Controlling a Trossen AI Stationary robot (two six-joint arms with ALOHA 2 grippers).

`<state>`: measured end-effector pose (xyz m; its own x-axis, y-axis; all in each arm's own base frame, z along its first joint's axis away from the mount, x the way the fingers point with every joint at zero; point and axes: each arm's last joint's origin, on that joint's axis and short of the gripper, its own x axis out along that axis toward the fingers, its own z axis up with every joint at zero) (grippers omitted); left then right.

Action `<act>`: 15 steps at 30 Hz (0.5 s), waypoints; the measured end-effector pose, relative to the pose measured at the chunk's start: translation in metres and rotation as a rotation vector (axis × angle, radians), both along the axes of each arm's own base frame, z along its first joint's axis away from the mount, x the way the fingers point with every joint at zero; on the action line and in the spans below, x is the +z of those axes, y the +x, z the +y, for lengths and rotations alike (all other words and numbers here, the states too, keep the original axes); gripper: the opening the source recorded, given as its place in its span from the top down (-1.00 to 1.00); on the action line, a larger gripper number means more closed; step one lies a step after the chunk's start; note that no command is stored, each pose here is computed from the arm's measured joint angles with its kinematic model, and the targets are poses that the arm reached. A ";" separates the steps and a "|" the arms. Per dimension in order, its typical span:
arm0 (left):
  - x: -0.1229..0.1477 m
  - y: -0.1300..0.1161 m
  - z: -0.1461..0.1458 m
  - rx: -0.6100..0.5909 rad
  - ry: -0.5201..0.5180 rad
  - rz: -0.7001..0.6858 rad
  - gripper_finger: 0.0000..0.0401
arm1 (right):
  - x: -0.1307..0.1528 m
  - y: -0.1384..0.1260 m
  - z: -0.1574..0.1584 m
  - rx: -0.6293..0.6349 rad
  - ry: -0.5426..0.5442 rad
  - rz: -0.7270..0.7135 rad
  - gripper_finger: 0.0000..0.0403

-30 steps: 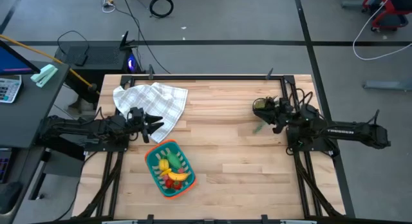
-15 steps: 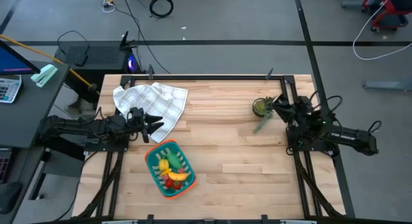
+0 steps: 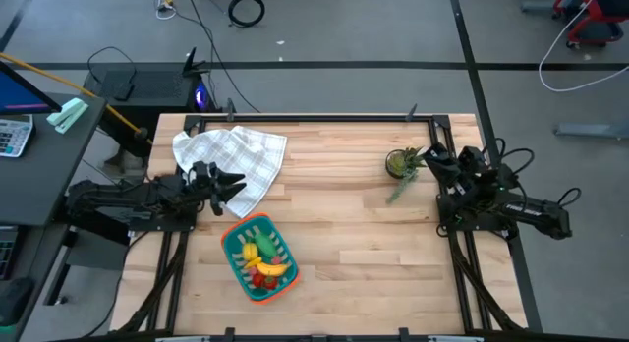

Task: Pick and placing Produce into tupperware
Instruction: Return to Home Position

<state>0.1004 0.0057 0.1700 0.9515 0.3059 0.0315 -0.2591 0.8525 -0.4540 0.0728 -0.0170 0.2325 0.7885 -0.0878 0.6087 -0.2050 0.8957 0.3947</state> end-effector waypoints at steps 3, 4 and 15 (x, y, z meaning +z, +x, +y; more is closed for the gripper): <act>0.000 0.000 0.000 0.000 0.000 0.003 0.10 | 0.000 0.000 0.000 0.000 0.001 0.002 0.59; 0.000 0.000 0.000 0.000 0.000 0.005 0.11 | 0.000 0.000 0.000 0.000 0.001 0.001 0.59; 0.000 0.000 0.000 0.000 0.000 0.004 0.09 | 0.000 0.000 0.000 0.000 0.001 0.001 0.59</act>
<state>0.1006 0.0057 0.1696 0.9516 0.3059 0.0277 -0.2608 0.8524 -0.4532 0.0728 -0.0171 0.2324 0.7893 -0.0883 0.6076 -0.2042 0.8955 0.3955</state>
